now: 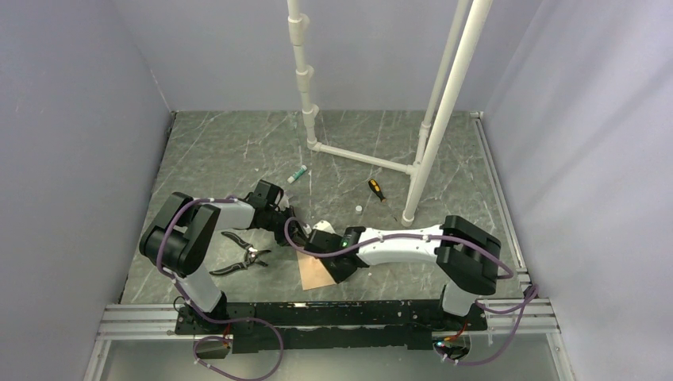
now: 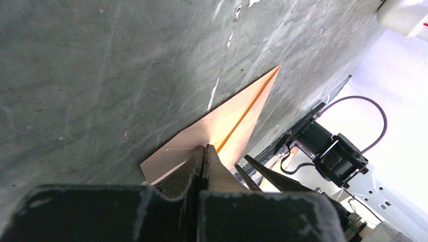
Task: Place the letter into the envelope and seal it
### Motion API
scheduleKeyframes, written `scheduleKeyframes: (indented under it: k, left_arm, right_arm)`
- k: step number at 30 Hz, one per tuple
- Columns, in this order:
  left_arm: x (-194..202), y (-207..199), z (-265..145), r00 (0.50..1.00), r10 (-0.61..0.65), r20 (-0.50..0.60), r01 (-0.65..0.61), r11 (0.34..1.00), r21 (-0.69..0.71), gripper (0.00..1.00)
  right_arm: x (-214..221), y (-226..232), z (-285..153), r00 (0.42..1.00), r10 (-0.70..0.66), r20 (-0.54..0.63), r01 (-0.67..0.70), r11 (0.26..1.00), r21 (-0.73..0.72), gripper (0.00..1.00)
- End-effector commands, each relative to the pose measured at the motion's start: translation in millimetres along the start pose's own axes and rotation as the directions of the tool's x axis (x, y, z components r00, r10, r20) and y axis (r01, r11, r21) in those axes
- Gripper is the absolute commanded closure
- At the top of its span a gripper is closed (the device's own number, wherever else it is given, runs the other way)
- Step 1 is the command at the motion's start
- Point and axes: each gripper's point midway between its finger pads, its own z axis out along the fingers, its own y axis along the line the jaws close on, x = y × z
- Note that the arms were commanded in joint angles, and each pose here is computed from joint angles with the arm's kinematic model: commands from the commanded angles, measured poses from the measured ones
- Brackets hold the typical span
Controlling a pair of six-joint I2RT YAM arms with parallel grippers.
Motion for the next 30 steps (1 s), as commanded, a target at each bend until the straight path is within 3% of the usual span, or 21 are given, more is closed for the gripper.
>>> scheduleKeyframes:
  k: [1,5,11,17,22,30]
  left_arm:
    - [15.0,65.6,9.2,0.999,-0.036,-0.005,0.033,0.969,-0.243,0.98]
    - [14.7,64.5,8.2,1.0,-0.029,-0.004,0.027,0.97,-0.241,0.97]
    - [15.4,62.6,7.9,1.0,-0.023,-0.008,0.02,0.973,-0.231,0.98]
    - [17.1,64.2,9.4,1.0,-0.024,-0.015,0.019,0.974,-0.226,0.97]
    - [20.8,70.3,10.7,0.999,-0.023,-0.025,0.016,0.972,-0.235,0.97]
    - [20.7,71.9,12.3,0.999,-0.023,-0.03,0.016,0.972,-0.236,0.98]
  right_arm:
    - [-38.8,-3.8,-20.0,0.995,0.048,0.092,-0.051,0.998,0.035,0.79]
    - [-85.9,-7.3,-41.2,0.973,0.119,0.199,-0.123,0.992,0.008,0.79]
    - [-110.8,-1.4,-29.1,0.971,0.12,0.209,-0.116,0.993,-0.03,0.8]
    - [-122.5,10.5,-12.4,0.97,0.118,0.214,-0.108,0.993,-0.056,0.85]
    - [-120.9,16.0,1.8,0.974,0.111,0.196,-0.1,0.993,-0.065,1.0]
    - [-107.8,21.5,13.8,0.983,0.095,0.157,-0.081,0.992,-0.095,1.0]
